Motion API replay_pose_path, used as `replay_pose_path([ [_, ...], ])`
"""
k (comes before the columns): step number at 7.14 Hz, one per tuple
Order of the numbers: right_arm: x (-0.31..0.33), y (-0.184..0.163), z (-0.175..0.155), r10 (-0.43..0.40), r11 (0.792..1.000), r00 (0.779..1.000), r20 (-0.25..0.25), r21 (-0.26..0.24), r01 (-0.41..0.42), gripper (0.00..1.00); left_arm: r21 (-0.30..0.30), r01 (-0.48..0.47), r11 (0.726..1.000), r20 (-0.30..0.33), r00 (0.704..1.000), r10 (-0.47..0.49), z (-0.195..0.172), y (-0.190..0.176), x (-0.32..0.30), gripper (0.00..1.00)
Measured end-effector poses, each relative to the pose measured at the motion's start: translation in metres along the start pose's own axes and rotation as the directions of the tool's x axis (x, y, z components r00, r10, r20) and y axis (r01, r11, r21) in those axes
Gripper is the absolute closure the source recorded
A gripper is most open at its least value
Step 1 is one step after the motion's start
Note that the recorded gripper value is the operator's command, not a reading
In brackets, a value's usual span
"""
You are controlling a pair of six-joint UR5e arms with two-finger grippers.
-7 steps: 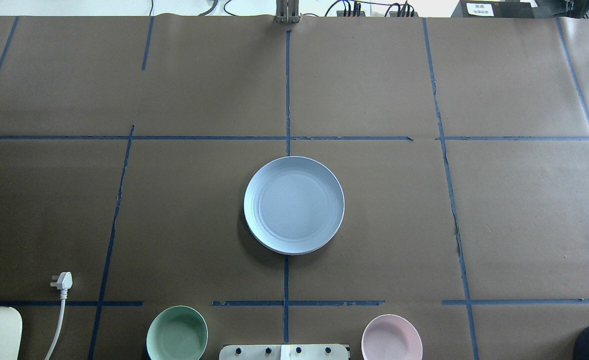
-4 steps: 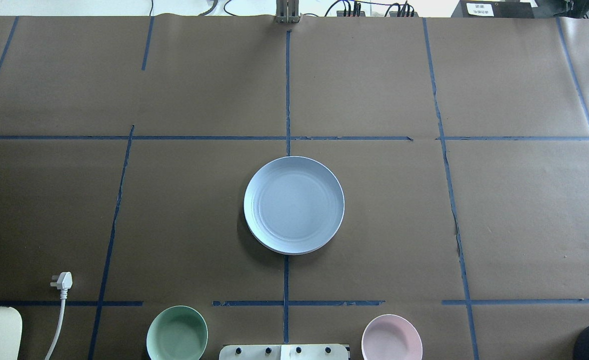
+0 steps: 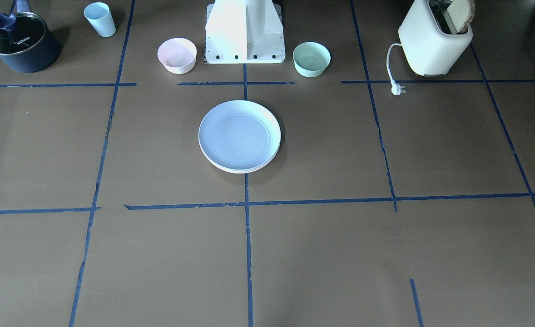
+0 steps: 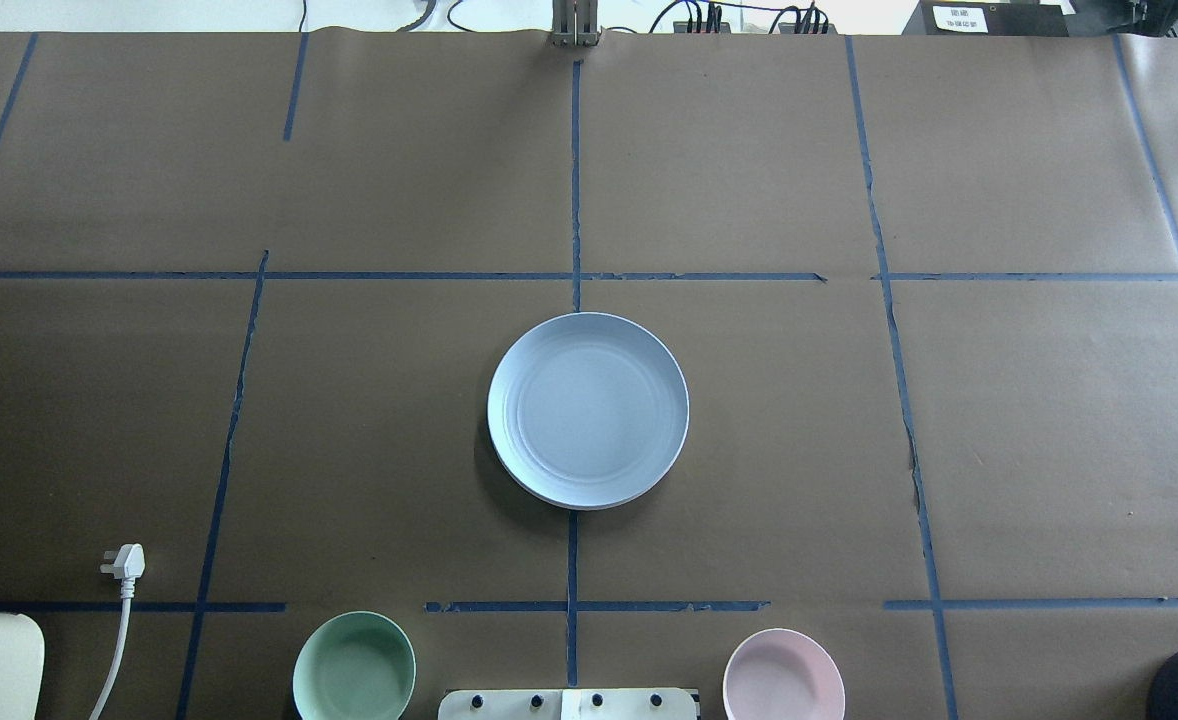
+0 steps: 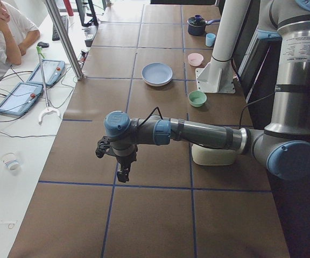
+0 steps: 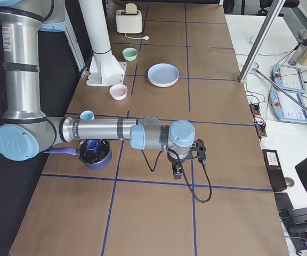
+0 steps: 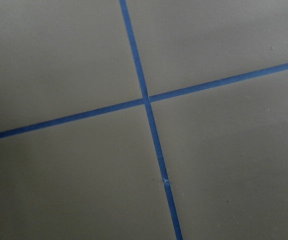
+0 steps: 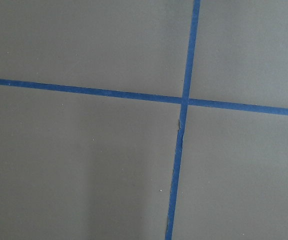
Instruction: Stack three plates with pink and blue
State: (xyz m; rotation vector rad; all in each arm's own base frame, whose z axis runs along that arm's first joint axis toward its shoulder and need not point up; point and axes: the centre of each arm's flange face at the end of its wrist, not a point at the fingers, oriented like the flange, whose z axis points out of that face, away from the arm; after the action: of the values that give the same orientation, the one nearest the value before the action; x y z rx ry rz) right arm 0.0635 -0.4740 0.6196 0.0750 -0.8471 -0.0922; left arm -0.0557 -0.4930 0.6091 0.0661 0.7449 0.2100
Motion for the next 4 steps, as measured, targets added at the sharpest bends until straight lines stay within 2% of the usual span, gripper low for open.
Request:
replay_pose_path([
  [2, 0.002, 0.01, 0.004, -0.014, 1.0, 1.0, -0.016, 0.006, 0.014, 0.0, -0.005, 0.007, 1.0, -0.004, 1.0, -0.007, 0.011, 0.019, -0.006, 0.0],
  [4, 0.007, 0.017, 0.01, -0.007, 1.0, 1.0, -0.017, 0.0, 0.007, 0.0, -0.002, 0.002, 1.0, -0.004, 1.0, -0.002, 0.014, 0.022, -0.007, 0.0],
])
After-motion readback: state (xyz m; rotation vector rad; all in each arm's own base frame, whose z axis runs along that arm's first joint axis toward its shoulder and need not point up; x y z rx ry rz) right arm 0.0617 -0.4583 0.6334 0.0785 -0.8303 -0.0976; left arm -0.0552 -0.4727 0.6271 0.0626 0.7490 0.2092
